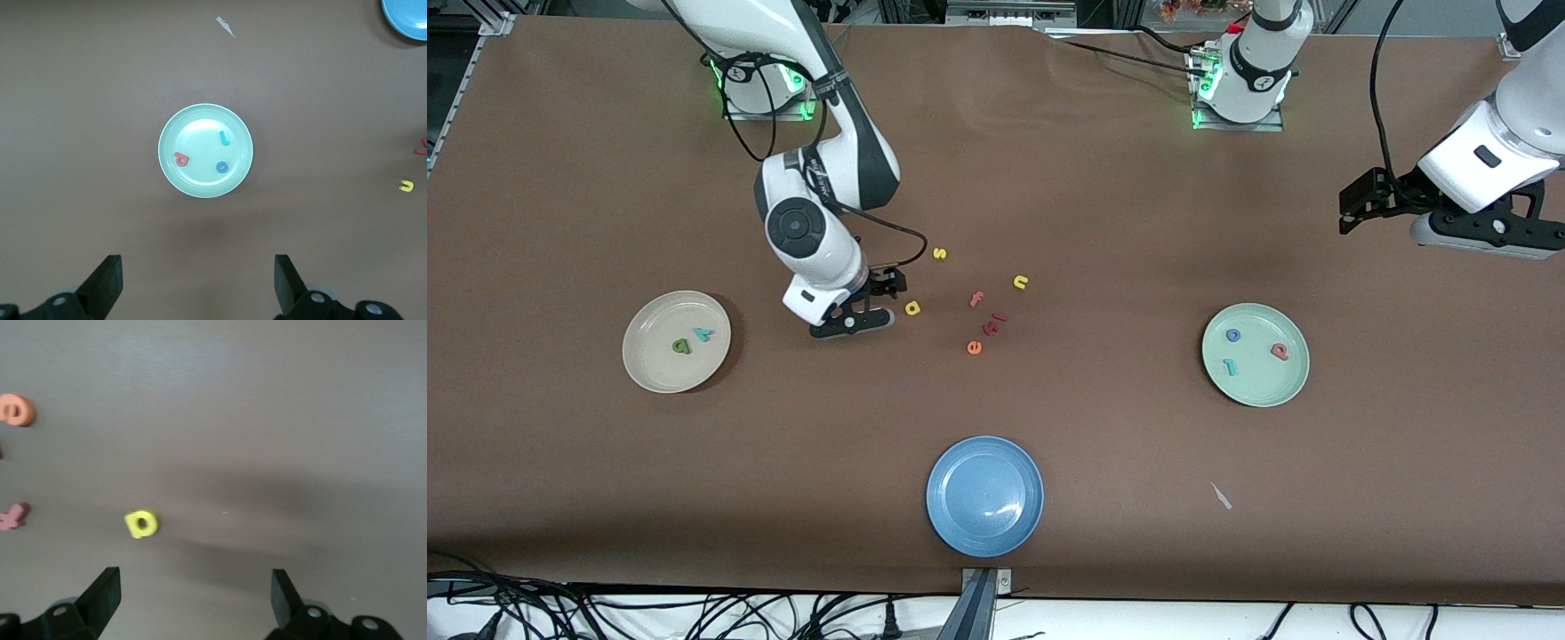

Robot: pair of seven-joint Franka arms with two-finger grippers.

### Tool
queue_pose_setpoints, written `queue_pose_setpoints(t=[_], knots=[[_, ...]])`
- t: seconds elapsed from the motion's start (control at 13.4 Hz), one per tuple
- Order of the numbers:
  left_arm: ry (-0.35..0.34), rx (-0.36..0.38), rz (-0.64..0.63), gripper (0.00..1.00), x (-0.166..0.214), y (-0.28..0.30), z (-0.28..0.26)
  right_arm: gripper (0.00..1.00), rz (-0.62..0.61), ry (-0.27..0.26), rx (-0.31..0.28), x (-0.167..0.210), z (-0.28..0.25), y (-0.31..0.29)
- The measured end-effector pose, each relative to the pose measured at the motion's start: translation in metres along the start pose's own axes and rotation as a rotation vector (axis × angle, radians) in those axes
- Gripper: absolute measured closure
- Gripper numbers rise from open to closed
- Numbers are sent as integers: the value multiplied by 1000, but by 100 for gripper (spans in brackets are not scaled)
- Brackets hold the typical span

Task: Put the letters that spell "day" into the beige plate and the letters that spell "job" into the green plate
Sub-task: 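Reach the right gripper to the yellow letter among the letters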

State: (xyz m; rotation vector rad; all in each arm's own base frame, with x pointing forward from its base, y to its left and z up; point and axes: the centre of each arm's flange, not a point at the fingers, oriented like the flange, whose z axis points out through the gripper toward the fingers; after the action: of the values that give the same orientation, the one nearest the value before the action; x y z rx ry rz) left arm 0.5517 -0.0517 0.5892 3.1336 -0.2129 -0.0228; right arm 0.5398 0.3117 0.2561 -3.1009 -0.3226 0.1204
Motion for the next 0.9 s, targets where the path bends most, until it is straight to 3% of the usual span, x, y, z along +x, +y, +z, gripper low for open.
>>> queue_pose_setpoints(t=[0.37, 0.6, 0.9], knots=[[-5, 0, -6, 0, -1, -3, 0, 0, -6, 33, 47, -5, 20, -34], [-7, 0, -11, 0, -1, -5, 1, 0, -25, 28, 38, -7, 35, -39], [-9, 0, -12, 0, -1, -6, 1, 0, -139, 32, 20, -6, 52, -37]])
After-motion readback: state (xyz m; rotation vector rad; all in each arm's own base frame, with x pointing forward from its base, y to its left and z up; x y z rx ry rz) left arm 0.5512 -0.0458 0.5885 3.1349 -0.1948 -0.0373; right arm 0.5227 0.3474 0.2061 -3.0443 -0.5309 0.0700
